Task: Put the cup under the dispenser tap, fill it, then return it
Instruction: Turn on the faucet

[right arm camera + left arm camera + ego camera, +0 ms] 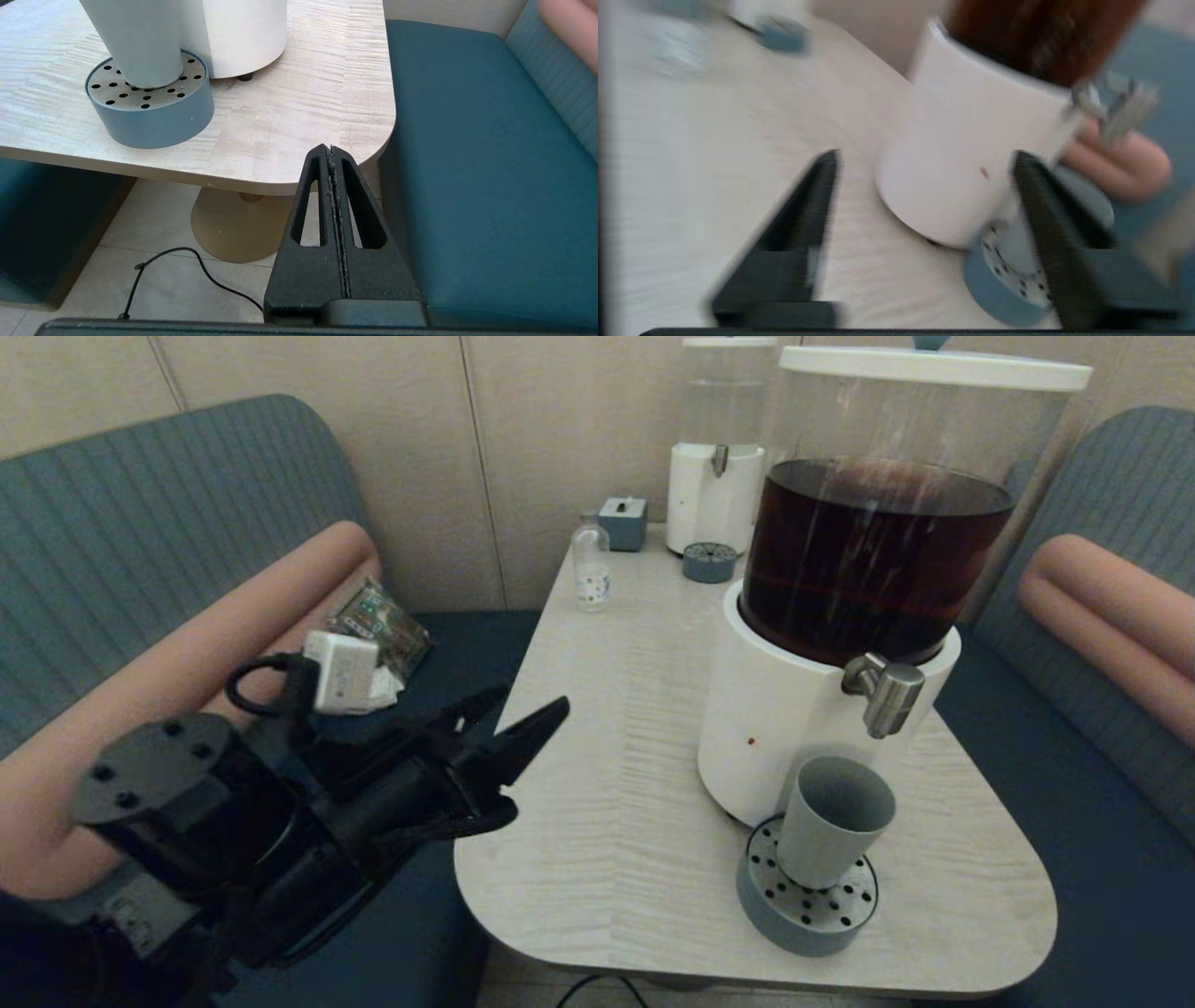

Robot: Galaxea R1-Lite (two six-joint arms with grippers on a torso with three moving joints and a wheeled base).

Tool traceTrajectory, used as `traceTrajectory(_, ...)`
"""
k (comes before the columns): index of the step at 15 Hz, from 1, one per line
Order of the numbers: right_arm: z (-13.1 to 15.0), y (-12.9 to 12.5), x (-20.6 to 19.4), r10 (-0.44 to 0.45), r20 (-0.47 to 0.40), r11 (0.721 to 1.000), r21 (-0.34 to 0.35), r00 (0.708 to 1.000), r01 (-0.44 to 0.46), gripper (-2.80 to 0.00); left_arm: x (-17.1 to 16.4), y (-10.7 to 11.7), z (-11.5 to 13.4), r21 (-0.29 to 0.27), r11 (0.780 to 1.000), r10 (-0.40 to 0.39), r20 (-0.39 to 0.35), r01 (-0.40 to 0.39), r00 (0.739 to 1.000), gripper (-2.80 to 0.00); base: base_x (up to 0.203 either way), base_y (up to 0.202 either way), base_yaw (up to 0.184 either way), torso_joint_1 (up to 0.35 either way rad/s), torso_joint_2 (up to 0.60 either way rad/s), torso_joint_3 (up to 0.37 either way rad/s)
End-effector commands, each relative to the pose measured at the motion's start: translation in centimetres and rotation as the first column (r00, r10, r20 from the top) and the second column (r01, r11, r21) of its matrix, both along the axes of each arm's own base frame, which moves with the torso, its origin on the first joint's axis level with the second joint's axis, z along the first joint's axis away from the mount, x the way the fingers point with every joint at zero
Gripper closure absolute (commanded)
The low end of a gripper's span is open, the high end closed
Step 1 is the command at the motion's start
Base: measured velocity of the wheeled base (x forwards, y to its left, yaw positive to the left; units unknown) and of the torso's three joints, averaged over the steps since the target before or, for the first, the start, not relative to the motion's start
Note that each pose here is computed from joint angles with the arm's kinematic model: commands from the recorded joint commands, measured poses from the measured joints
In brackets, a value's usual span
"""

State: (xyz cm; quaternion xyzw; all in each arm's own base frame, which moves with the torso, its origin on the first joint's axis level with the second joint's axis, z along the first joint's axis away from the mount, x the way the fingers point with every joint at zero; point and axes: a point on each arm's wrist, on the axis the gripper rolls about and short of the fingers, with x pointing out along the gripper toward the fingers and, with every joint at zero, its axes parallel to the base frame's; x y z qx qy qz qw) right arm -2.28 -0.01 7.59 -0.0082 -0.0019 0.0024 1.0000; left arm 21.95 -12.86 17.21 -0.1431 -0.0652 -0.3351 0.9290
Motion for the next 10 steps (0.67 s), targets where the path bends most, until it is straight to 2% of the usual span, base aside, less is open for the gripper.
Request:
traceTrajectory(1,0.0,0.0,0.0,0.001,0.002,1.000,0.000,1.000,-0.001,0.00,-1.7,2.2,2.3,-0.059,0.997,0.049,0.076,-0.045,0.996,0.00,0.000,0.000,0.000,0.000,0.00,0.000)
traceTrajectory(4,0.0,0.0,0.0,0.001,0.002,1.000,0.000,1.000,-0.001,0.00,-3.2,5.5,4.6,-0.139,0.977,0.181,0.151,-0.160,0.972,0.00,0.000,0.000,0.000,0.000,0.00,0.000)
traceTrajectory(7,0.0,0.0,0.0,0.001,0.001,1.000,0.000,1.000,-0.001,0.00,-5.2,8.3,5.0,-0.165,0.949,0.296,0.180,-0.268,0.938,0.00,0.000,0.000,0.000,0.000,0.00,0.000)
traceTrajectory(10,0.0,0.0,0.0,0.001,0.002,1.000,0.000,1.000,-0.001,0.00,-6.7,11.5,5.1,-0.175,0.886,0.460,0.207,-0.430,0.864,0.00,0.000,0.000,0.000,0.000,0.00,0.000)
